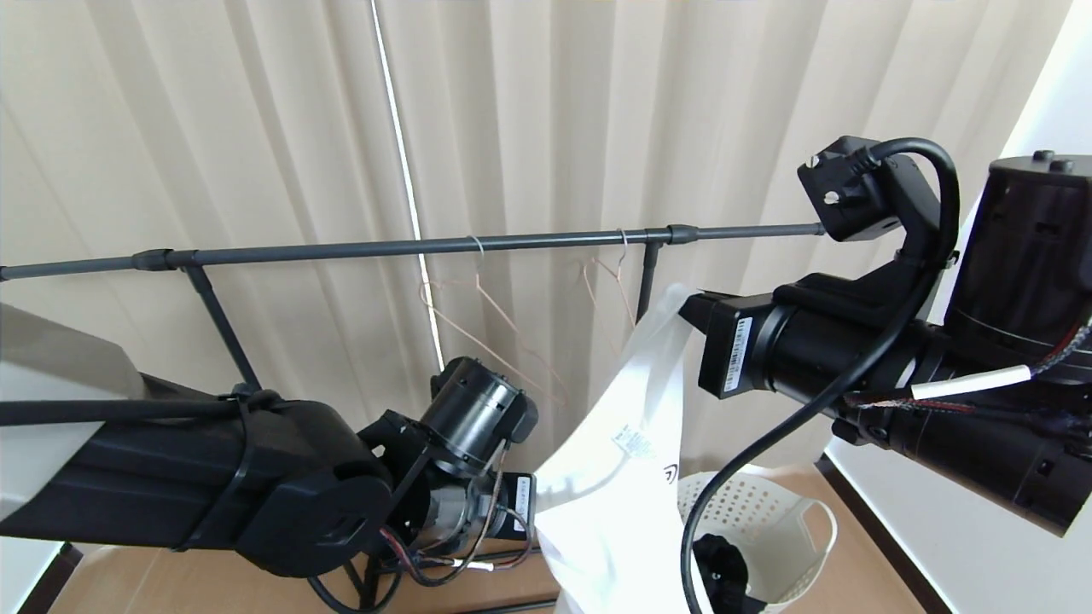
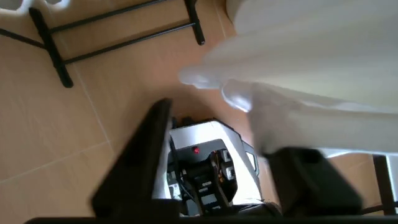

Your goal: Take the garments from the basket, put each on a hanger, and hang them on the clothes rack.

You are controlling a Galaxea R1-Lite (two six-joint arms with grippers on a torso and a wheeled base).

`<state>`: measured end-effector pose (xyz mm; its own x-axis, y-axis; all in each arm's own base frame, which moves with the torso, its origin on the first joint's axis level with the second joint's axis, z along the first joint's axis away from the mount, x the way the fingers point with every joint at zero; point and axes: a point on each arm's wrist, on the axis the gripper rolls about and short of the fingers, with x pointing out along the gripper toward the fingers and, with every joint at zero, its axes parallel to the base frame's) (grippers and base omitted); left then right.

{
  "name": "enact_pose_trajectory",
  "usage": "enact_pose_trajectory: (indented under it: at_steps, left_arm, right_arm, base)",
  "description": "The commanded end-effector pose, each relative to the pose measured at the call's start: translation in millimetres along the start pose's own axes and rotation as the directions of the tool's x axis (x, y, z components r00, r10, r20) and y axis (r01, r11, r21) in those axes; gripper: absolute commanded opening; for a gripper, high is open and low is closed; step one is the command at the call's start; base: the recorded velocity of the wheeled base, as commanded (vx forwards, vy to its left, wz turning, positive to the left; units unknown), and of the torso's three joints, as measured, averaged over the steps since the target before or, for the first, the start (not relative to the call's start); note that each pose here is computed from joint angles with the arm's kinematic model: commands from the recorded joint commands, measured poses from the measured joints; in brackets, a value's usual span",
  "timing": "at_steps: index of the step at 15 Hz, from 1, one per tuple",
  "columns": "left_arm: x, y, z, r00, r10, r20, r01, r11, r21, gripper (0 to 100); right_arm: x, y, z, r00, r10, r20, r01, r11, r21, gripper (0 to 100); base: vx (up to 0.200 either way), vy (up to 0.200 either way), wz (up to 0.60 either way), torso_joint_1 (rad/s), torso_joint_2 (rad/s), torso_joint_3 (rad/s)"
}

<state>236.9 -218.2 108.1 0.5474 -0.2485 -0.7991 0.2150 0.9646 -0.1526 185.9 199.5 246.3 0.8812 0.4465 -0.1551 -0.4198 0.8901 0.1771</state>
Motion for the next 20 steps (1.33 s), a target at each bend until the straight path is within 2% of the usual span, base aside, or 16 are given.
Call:
enact_pose_trajectory:
  at_steps: [1, 2, 3, 5, 6, 7, 8, 10, 16, 20]
  left_arm:
    - [-17.4, 0.1, 3.1, 0.999, -0.008, 0.049, 0.008, 1.0, -0.001, 0]
    - [-26.3, 0.2, 6.7, 0.997, -0.015, 0.077, 0.016, 1.0, -0.004, 0]
    - [-44.7, 1.5, 14.5, 0.991, -0.027, 0.131, 0.027, 1.0, 0.002, 0]
    - [-83.4, 10.1, 37.3, 0.975, 0.0, 0.222, -0.01, 0.999, 0.042, 0]
    - [-101.6, 12.6, 54.2, 0.963, 0.005, 0.269, -0.02, 0.999, 0.05, 0]
    - [-106.8, 13.4, 59.5, 0.96, 0.007, 0.28, -0.022, 0.998, 0.052, 0]
    - [-131.4, 14.7, 82.8, 0.944, 0.007, 0.329, -0.03, 0.997, 0.065, 0]
    - [-156.7, 11.7, 103.8, 0.925, -0.003, 0.381, -0.027, 0.997, 0.075, 0]
    - [-158.3, 13.9, 108.0, 0.911, 0.052, 0.41, -0.084, 0.995, 0.061, 0]
    - [-161.0, 14.5, 108.6, 0.898, 0.087, 0.431, -0.123, 0.991, 0.056, 0]
  right_arm:
    - [2.6, -12.8, 4.9, 0.999, -0.047, 0.016, 0.047, 0.999, 0.006, 0]
    - [5.1, -18.2, 5.4, 0.997, -0.069, 0.017, 0.069, 0.998, -0.007, 0]
    - [9.4, -27.6, 5.6, 0.994, -0.107, 0.013, 0.107, 0.994, -0.035, 0]
    - [17.2, -42.7, 3.3, 0.984, -0.176, 0.0, 0.175, 0.98, -0.091, 0]
    - [18.1, -44.0, 2.7, 0.98, -0.197, 0.001, 0.196, 0.974, -0.109, 0]
    - [19.4, -44.1, 1.6, 0.979, -0.204, -0.002, 0.202, 0.972, -0.116, 0]
    - [22.3, -44.7, -0.4, 0.975, -0.223, -0.006, 0.221, 0.968, -0.122, 0]
    - [24.2, -47.1, 1.5, 0.972, -0.234, 0.001, 0.232, 0.966, -0.118, 0]
    - [23.5, -46.7, 18.7, 0.971, -0.229, 0.064, 0.233, 0.97, -0.063, 0]
    - [11.1, -45.2, 32.4, 0.961, -0.25, 0.119, 0.254, 0.967, -0.021, 0]
  base:
    - [0.0, 0.0, 0.0, 0.0, 0.0, 0.0]
    - [0.0, 0.0, 0.0, 0.0, 0.0, 0.0]
    - [0.0, 0.0, 0.0, 0.0, 0.0, 0.0]
    - [0.0, 0.0, 0.0, 0.0, 0.0, 0.0]
    - [0.0, 0.0, 0.0, 0.0, 0.0, 0.0]
    - [0.0, 0.0, 0.0, 0.0, 0.0, 0.0]
    - [0.0, 0.0, 0.0, 0.0, 0.0, 0.0]
    - [0.0, 0.0, 0.0, 0.0, 0.0, 0.0]
    - [0.0, 0.0, 0.0, 0.0, 0.0, 0.0]
    - [0.0, 0.0, 0.0, 0.0, 0.0, 0.0]
